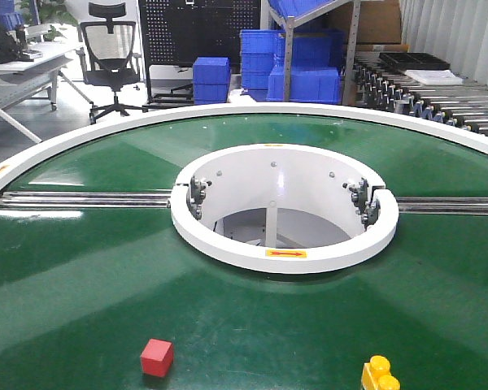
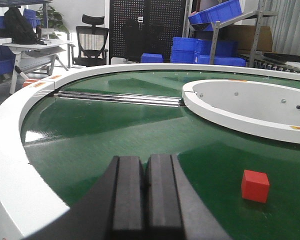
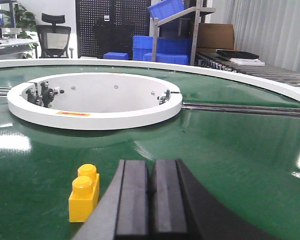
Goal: Pick red and yellow blocks into blue bin
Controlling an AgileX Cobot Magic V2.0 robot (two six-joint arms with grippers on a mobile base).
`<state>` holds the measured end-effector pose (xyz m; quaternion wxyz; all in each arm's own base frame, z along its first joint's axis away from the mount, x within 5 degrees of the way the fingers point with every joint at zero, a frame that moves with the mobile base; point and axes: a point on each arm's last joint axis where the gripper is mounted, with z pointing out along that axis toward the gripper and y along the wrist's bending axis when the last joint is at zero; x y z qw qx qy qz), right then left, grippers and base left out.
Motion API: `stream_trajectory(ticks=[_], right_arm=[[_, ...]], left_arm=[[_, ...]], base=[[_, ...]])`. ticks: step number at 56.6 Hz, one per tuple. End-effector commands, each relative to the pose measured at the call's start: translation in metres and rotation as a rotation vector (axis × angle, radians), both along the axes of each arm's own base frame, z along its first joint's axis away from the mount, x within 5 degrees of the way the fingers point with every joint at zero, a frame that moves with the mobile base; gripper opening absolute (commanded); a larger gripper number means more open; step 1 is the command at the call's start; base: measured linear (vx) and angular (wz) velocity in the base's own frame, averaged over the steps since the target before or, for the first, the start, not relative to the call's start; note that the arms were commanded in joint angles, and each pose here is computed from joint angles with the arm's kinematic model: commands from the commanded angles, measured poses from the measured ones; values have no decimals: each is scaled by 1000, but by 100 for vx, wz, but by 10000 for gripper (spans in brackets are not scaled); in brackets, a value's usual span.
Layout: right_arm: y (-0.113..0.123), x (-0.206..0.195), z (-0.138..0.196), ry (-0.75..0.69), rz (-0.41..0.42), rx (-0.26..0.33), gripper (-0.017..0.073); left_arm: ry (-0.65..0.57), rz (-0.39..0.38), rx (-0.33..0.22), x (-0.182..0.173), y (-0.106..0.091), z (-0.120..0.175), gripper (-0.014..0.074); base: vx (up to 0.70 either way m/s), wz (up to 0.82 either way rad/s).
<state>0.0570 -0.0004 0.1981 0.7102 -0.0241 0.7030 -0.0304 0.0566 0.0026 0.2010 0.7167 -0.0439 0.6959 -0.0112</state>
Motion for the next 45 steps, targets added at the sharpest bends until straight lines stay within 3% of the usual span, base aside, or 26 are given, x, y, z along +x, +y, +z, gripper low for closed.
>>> stream_trajectory(ticks=[1, 45], right_arm=[[0, -1, 6, -87, -2, -7, -10], [0, -1, 10, -130, -3, -7, -10]], left_arm=[[-113, -4, -2, -3, 0, 14, -6], [-150, -2, -1, -3, 0, 17, -6]], base=[[0, 0], [0, 0]])
